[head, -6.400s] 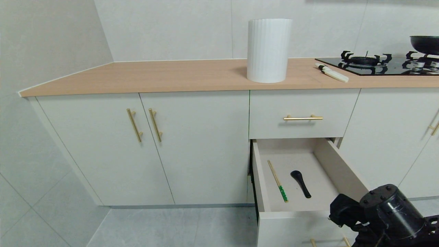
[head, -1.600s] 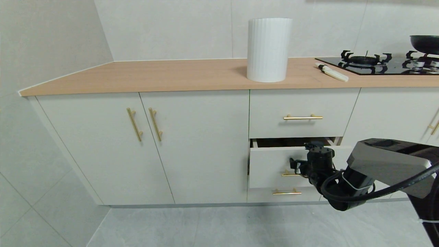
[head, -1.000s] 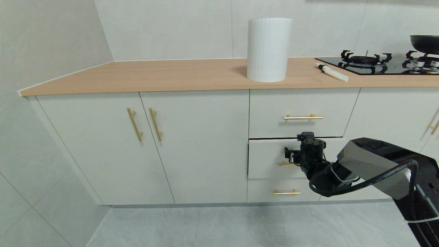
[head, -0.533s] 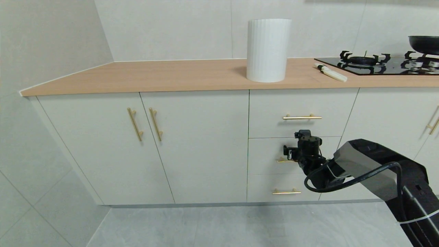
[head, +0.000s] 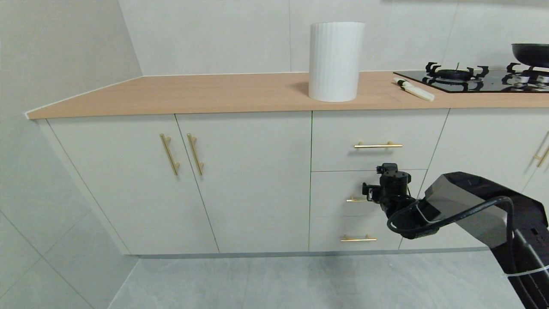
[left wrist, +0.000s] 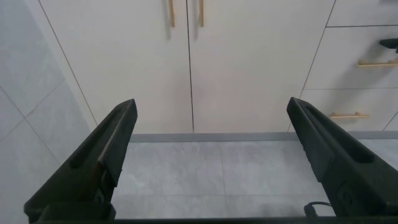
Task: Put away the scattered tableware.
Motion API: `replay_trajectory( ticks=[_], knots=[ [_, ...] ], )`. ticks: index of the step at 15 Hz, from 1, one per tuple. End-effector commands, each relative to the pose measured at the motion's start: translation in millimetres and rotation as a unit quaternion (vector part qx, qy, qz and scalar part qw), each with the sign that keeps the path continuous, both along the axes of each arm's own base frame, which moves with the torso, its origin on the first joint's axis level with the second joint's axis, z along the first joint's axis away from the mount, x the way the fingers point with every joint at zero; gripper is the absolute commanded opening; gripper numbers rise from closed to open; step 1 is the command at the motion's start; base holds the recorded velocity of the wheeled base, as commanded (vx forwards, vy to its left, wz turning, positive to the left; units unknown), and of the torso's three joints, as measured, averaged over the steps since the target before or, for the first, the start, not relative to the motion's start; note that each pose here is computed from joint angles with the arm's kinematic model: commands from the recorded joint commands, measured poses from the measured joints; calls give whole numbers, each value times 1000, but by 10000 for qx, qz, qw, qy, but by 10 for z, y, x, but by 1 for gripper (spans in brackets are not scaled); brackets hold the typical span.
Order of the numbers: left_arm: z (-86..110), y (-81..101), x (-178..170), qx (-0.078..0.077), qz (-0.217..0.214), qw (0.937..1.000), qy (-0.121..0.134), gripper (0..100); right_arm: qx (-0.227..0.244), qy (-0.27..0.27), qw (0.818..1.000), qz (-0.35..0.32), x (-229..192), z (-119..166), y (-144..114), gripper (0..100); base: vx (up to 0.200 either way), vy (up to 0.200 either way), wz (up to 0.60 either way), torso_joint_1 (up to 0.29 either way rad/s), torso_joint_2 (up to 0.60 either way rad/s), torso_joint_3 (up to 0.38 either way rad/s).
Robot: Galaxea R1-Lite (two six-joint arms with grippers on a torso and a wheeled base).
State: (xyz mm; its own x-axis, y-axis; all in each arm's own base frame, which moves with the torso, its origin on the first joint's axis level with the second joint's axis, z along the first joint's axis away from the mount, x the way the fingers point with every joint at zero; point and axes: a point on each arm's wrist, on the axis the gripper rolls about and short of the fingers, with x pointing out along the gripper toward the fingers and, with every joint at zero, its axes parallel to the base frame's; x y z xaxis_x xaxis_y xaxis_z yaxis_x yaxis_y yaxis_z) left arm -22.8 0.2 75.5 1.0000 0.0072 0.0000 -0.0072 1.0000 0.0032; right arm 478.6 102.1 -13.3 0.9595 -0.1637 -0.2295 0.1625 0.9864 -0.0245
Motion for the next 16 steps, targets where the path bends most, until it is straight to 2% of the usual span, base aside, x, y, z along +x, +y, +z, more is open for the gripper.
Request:
replay_trajectory(
  ticks=[1, 3, 6, 8, 10, 12, 14, 16],
  knots=[
    [0, 0, 1, -1, 2, 10000, 8, 100, 19, -67, 10000, 30, -210, 378, -35, 100, 0, 0, 0, 0, 0, 0],
    [0, 0, 1, 7, 2, 10000, 8, 100, 14, -86, 9999, 94, -751, 875, -122, 100, 0, 0, 0, 0, 0, 0],
    [0, 0, 1, -1, 2, 10000, 8, 100, -3, -187, 9994, 279, -1494, 1356, -154, 100, 0, 0, 0, 0, 0, 0],
    [0, 0, 1, -1, 2, 10000, 8, 100, 115, -626, 9975, 314, -2038, 1746, -264, 100, 0, 0, 0, 0, 0, 0],
    [0, 0, 1, -1, 2, 10000, 8, 100, 272, -1315, 9905, 288, -2570, 2122, -426, 100, 0, 0, 0, 0, 0, 0],
    [0, 0, 1, -1, 2, 10000, 8, 100, 25, -1802, 9833, 264, -3105, 2288, -596, 100, 0, 0, 0, 0, 0, 0],
    [0, 0, 1, -1, 2, 10000, 8, 100, -309, -2089, 9774, 93, -3631, 2232, -781, 100, 0, 0, 0, 0, 0, 0],
    [0, 0, 1, -1, 2, 10000, 8, 100, -303, -2633, 9641, -188, -4062, 2285, -935, 100, 0, 0, 0, 0, 0, 0]
  ],
)
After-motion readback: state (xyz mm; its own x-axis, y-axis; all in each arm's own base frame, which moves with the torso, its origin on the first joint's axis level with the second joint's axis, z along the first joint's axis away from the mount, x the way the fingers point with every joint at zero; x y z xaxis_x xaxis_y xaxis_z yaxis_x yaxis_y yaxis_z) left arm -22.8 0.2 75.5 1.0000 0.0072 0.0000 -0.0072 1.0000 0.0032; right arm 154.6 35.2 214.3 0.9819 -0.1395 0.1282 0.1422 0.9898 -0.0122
